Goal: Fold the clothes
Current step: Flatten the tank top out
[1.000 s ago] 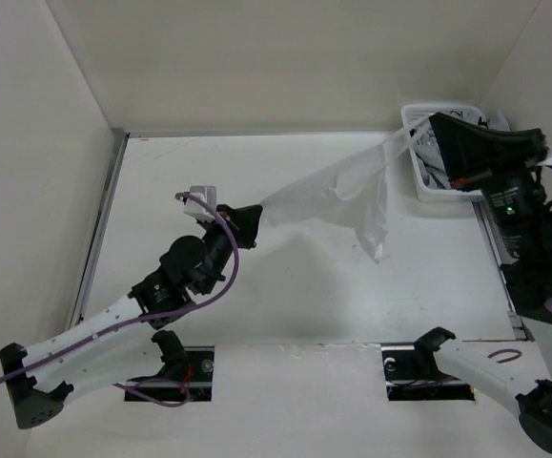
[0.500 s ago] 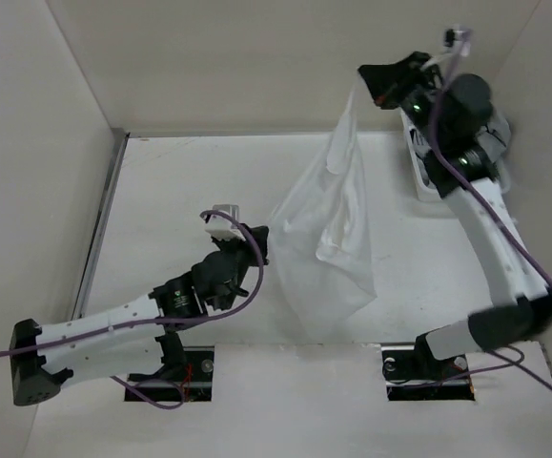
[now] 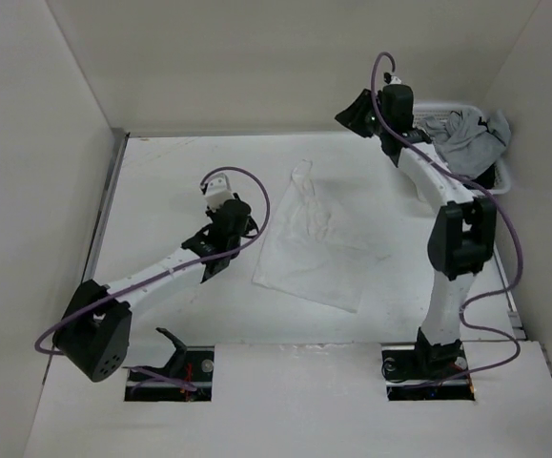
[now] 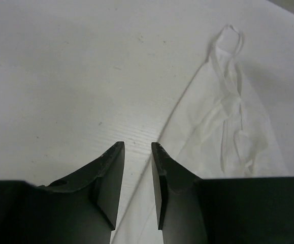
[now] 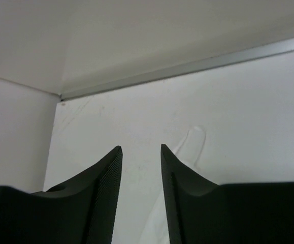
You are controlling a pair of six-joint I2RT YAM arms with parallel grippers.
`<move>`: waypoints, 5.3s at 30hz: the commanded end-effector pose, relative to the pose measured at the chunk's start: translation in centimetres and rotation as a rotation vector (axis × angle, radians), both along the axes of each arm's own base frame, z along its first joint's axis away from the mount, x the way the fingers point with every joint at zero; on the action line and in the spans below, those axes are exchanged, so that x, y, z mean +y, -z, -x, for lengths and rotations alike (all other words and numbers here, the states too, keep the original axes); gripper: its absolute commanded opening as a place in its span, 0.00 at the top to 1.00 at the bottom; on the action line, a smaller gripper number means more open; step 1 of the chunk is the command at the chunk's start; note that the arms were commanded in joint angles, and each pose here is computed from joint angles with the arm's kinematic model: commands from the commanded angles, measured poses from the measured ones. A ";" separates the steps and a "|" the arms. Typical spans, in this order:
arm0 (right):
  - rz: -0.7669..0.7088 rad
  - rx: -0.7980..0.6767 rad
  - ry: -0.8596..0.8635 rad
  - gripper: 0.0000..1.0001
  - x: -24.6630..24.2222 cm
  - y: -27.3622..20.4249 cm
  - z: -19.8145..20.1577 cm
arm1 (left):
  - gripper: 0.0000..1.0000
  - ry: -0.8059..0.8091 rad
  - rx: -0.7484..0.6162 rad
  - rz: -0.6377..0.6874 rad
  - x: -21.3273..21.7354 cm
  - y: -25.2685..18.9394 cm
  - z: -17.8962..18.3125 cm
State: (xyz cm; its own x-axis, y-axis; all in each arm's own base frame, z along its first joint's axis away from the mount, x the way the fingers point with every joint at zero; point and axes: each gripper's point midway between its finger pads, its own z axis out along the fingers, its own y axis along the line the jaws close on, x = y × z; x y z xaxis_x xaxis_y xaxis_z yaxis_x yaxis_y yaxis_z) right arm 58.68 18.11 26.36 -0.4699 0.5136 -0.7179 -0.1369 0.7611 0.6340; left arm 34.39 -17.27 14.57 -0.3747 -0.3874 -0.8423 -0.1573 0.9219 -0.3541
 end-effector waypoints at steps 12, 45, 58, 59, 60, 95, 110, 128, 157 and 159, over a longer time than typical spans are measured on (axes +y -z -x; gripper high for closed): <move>0.072 -0.009 -0.067 0.99 2.6 7.6 23.8 | 0.78 0.388 0.303 0.110 -3.7 6.8 9.0; 0.160 0.339 0.086 0.62 -1.6 20.8 37.3 | 0.95 0.140 0.293 0.118 1.0 8.8 9.3; 0.228 0.403 0.108 0.70 -0.6 22.1 35.2 | 0.95 0.039 0.240 0.223 4.7 9.0 10.1; 0.213 0.394 0.100 0.72 -0.1 21.9 34.6 | 0.95 0.040 0.239 0.228 4.8 9.0 10.2; 0.198 0.385 0.092 0.73 0.2 21.8 34.0 | 0.95 0.039 0.239 0.233 4.8 9.2 10.3; 0.122 0.494 -0.027 0.65 2.1 23.0 40.1 | 0.95 0.076 0.183 0.369 2.2 8.7 10.3; 0.055 0.488 -0.024 0.96 2.8 23.9 39.7 | 0.95 0.076 0.176 0.372 2.2 8.3 10.2; -0.007 -0.321 -0.003 1.00 -1.7 -16.2 37.4 | 0.96 0.102 -0.576 0.457 6.2 -29.0 10.1; -0.059 -0.339 -0.065 0.99 1.9 -21.9 18.3 | 0.97 0.038 -0.554 0.530 6.4 -32.2 -6.7; -0.065 -0.369 -0.069 0.99 1.8 -23.7 18.9 | 0.97 0.045 -0.579 0.530 6.6 -33.3 -6.0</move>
State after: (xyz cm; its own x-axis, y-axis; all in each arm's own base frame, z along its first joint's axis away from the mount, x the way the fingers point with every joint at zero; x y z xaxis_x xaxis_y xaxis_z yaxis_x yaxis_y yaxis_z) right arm 42.85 20.30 40.10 -0.3785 0.4860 -0.7877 -0.2507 0.7654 0.5927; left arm 43.59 -10.72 36.79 -0.1001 -0.7402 -0.6649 -0.0201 0.6696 -0.7424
